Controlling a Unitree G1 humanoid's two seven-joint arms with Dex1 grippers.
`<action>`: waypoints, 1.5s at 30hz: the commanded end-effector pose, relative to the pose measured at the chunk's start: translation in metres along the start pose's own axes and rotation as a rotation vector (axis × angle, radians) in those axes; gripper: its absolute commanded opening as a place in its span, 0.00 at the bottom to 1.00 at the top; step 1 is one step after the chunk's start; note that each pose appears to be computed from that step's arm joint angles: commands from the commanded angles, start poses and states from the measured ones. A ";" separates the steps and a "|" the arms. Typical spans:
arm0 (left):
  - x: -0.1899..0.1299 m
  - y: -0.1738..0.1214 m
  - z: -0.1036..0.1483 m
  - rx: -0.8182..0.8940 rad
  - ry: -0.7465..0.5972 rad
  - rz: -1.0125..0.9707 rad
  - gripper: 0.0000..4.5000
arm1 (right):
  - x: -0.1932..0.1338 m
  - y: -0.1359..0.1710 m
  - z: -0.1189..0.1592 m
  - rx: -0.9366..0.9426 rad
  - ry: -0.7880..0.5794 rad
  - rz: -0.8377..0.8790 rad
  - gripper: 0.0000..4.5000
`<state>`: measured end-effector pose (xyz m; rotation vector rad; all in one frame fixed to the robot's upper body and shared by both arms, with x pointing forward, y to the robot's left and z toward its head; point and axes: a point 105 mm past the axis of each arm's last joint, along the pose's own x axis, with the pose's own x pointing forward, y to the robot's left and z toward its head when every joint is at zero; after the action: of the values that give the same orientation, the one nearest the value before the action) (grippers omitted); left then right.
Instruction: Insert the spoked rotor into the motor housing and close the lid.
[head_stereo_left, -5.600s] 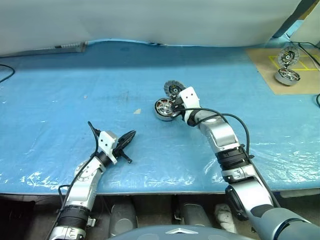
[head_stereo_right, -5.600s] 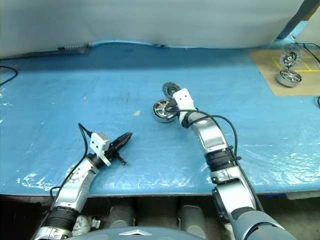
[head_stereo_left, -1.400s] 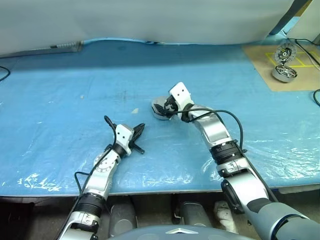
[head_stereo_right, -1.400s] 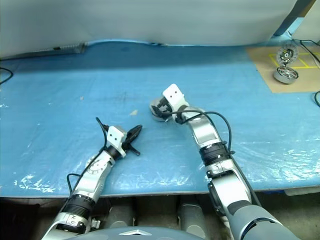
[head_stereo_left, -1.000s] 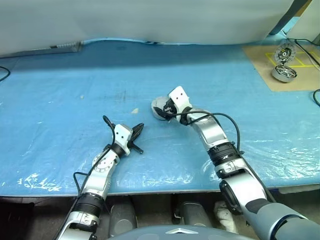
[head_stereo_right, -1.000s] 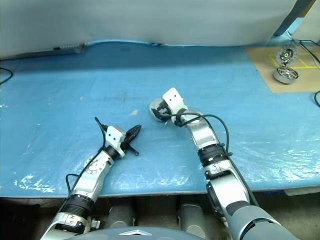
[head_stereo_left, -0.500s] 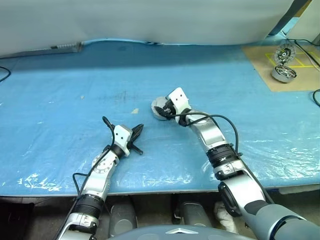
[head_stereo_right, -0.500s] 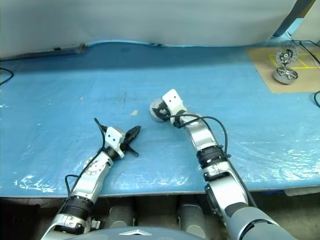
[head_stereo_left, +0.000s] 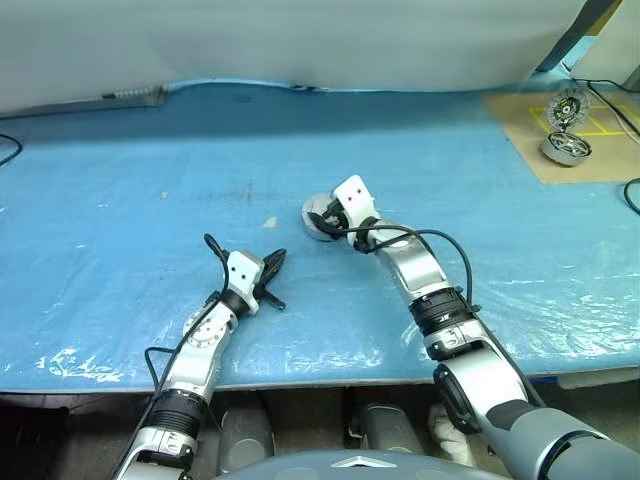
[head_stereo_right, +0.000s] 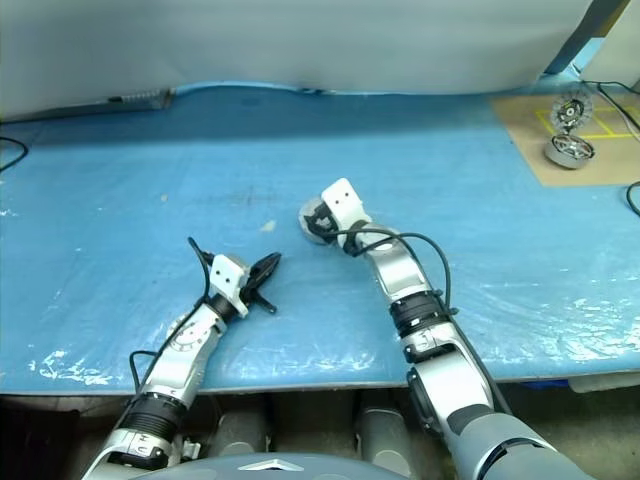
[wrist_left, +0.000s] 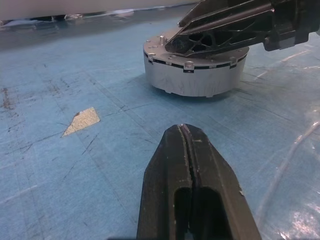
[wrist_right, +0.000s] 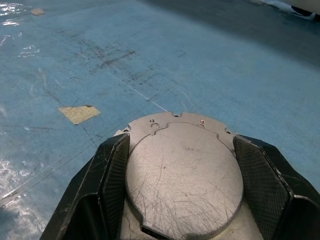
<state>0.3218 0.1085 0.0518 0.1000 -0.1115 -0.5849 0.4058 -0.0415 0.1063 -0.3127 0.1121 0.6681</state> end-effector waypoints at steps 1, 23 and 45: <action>-0.001 0.002 0.004 0.003 -0.012 0.008 0.00 | -0.001 -0.002 -0.026 -0.025 0.119 -0.016 0.66; 0.040 0.054 0.029 -0.391 0.137 0.144 0.00 | -0.016 0.017 -0.054 0.027 0.220 0.081 0.66; 0.095 0.031 0.059 -0.683 0.289 -0.326 0.00 | -0.017 0.017 -0.053 0.015 0.219 0.071 0.66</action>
<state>0.4081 0.0811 0.1105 -0.4954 0.4169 -0.8658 0.3940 -0.0497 0.1005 -0.3545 0.1614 0.6917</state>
